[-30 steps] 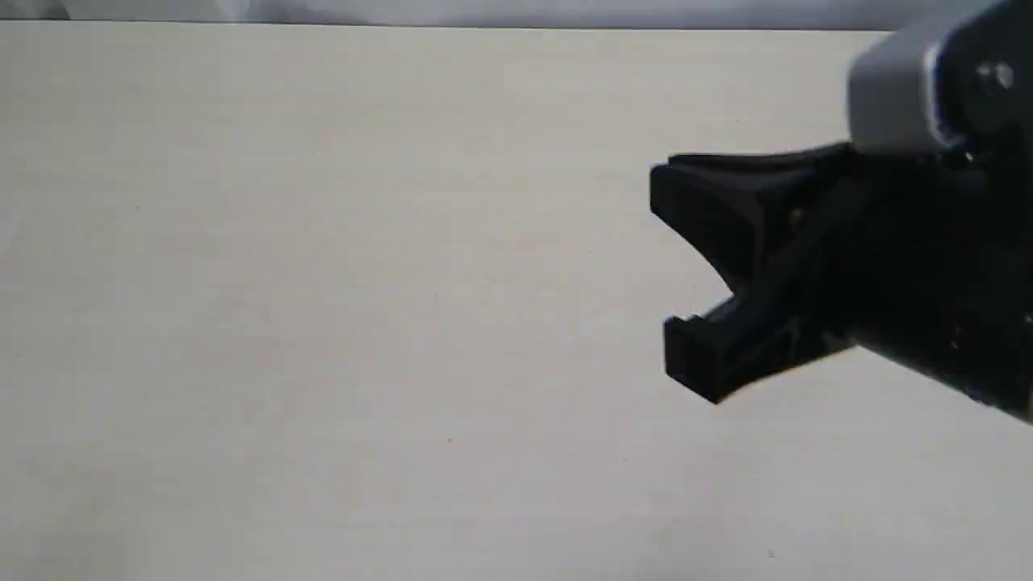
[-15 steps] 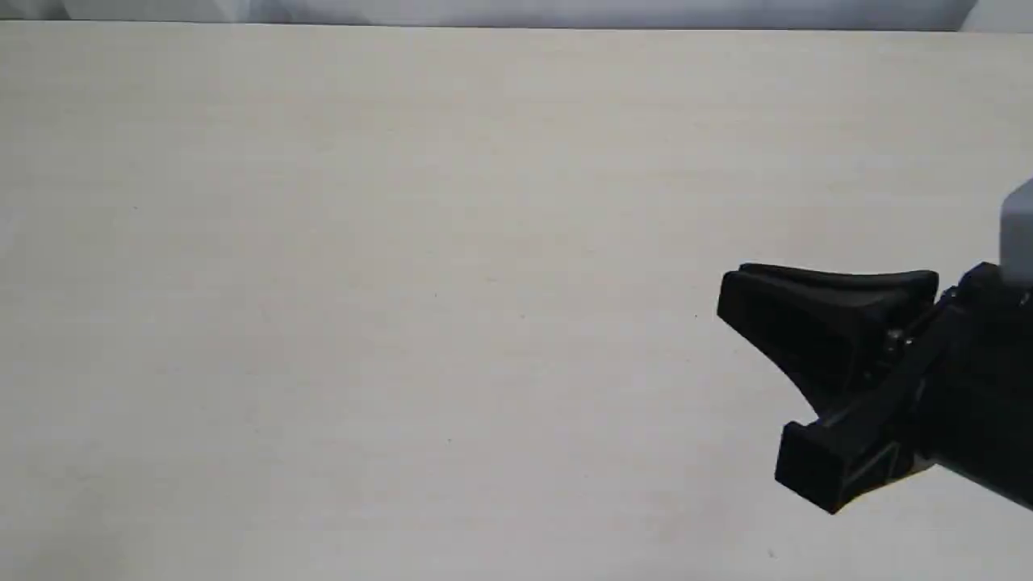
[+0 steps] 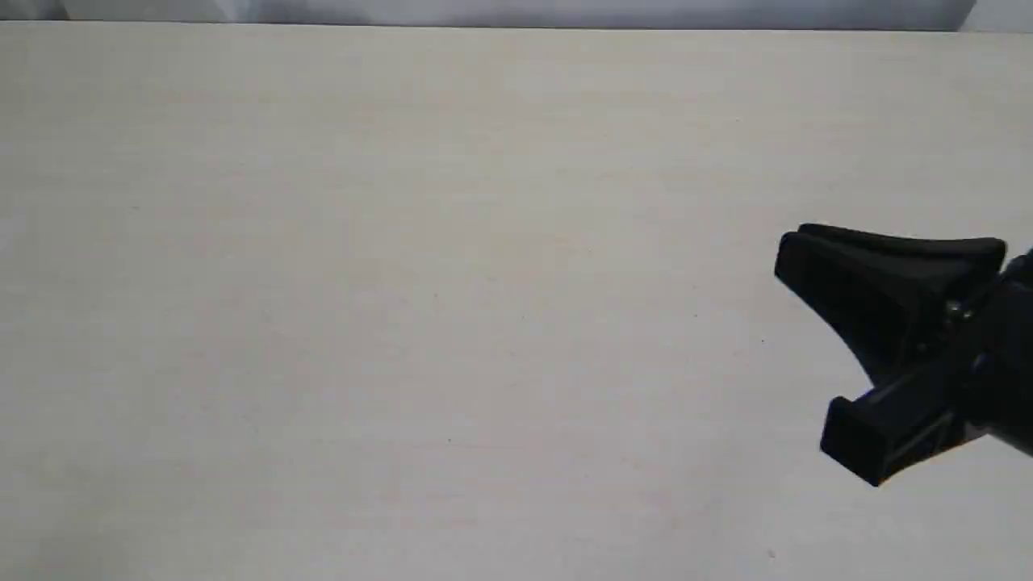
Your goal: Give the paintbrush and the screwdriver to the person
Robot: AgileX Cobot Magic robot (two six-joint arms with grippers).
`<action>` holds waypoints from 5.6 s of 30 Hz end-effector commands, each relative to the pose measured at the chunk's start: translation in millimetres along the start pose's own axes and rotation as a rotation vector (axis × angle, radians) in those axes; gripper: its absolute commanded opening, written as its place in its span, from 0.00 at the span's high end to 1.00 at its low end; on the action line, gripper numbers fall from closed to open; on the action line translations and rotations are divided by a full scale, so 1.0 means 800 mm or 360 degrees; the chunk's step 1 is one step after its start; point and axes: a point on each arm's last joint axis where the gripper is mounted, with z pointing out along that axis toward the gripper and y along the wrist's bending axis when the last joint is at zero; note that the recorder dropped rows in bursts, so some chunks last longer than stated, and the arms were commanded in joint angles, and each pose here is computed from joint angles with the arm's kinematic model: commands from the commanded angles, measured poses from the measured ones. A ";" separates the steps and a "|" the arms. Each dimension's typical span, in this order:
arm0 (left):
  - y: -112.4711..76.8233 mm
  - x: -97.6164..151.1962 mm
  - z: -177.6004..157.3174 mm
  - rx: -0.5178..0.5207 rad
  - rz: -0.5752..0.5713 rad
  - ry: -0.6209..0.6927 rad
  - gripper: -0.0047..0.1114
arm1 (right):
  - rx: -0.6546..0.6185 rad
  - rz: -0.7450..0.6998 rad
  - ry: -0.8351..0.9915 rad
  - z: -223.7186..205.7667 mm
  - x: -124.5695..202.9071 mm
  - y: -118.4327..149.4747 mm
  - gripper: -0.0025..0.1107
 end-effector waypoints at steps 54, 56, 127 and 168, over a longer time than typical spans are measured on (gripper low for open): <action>-0.001 0.000 0.000 0.0014 -0.0003 -0.0013 0.96 | 0.0871 -0.0276 -0.0703 -0.081 0.073 -0.064 0.94; -0.001 0.000 0.000 0.0014 -0.0003 -0.0013 0.96 | 0.0978 -0.0225 -0.0685 -0.085 0.075 -0.071 0.94; -0.001 0.000 0.000 0.0015 -0.0008 -0.0007 0.96 | 0.1129 -0.0108 -0.0374 -0.085 0.097 -0.083 0.94; -0.001 0.000 0.000 0.0015 -0.0004 -0.0014 0.96 | 0.0971 -0.0064 -0.0063 -0.078 0.118 -0.079 0.94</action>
